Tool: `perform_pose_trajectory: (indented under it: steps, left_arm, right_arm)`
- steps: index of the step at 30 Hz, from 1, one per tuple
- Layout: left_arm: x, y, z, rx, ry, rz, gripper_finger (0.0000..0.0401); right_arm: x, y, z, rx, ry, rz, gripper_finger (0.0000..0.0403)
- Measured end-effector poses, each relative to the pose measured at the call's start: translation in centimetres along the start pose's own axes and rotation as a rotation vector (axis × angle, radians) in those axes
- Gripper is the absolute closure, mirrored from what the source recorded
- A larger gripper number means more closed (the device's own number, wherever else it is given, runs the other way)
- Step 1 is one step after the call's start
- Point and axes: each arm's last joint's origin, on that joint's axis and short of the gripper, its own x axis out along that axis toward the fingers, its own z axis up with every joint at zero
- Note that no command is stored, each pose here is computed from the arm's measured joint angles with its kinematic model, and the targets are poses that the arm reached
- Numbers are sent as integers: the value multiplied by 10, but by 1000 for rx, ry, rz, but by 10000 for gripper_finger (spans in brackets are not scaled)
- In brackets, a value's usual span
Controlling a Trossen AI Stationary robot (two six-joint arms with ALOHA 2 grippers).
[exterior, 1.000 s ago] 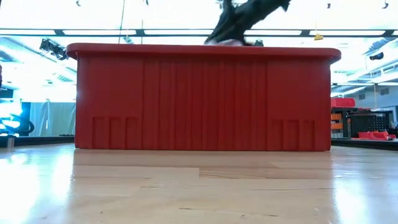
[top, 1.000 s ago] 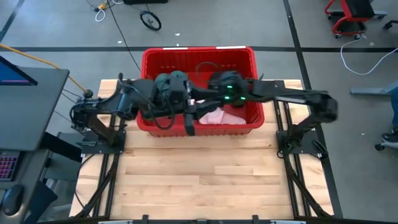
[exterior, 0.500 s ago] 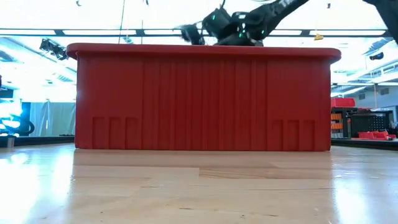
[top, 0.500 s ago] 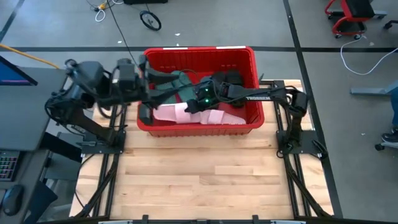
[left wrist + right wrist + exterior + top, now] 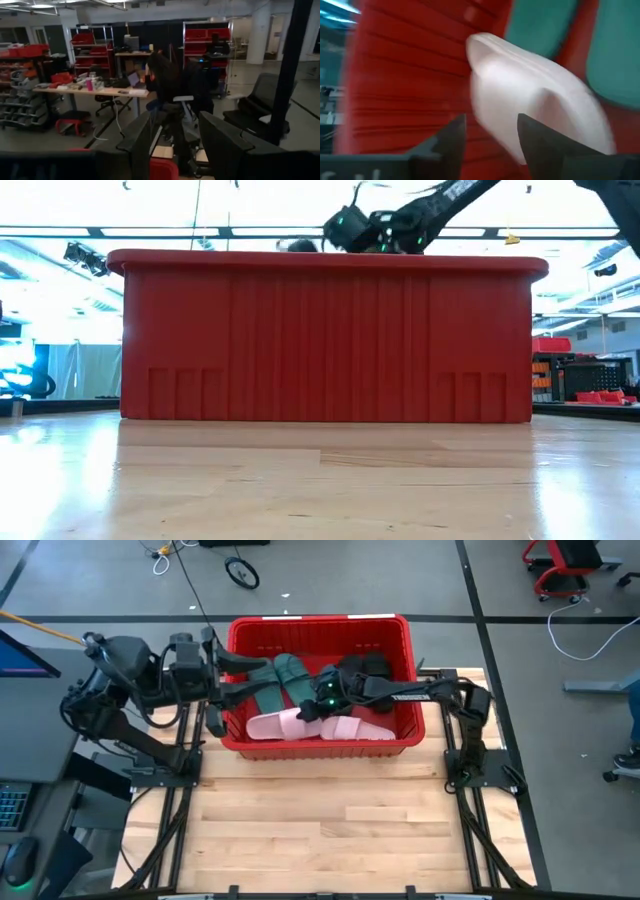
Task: Pick and place slides into bin
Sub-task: Put the pink slide into the container, then return to Home Position
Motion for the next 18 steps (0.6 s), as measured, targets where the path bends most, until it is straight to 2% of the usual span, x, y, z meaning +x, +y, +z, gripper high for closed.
perform_pose_trajectory:
  steps: [6, 12, 15, 18]
  left_arm:
    - [-2, 1, -3, 6, 34, 20, 229]
    - [-6, 1, -8, -28, 94, 12, 229]
    - [-20, 4, -10, -34, 148, 2, 229]
    - [-43, 13, -15, -61, 240, 3, 229]
  right_arm:
    - [-53, 35, 7, -90, -48, 53, 208]
    - [-141, 69, -5, -168, -20, 90, 212]
    - [-193, 89, -28, -336, 13, 128, 213]
    - [-242, 108, -60, -507, -43, 122, 212]
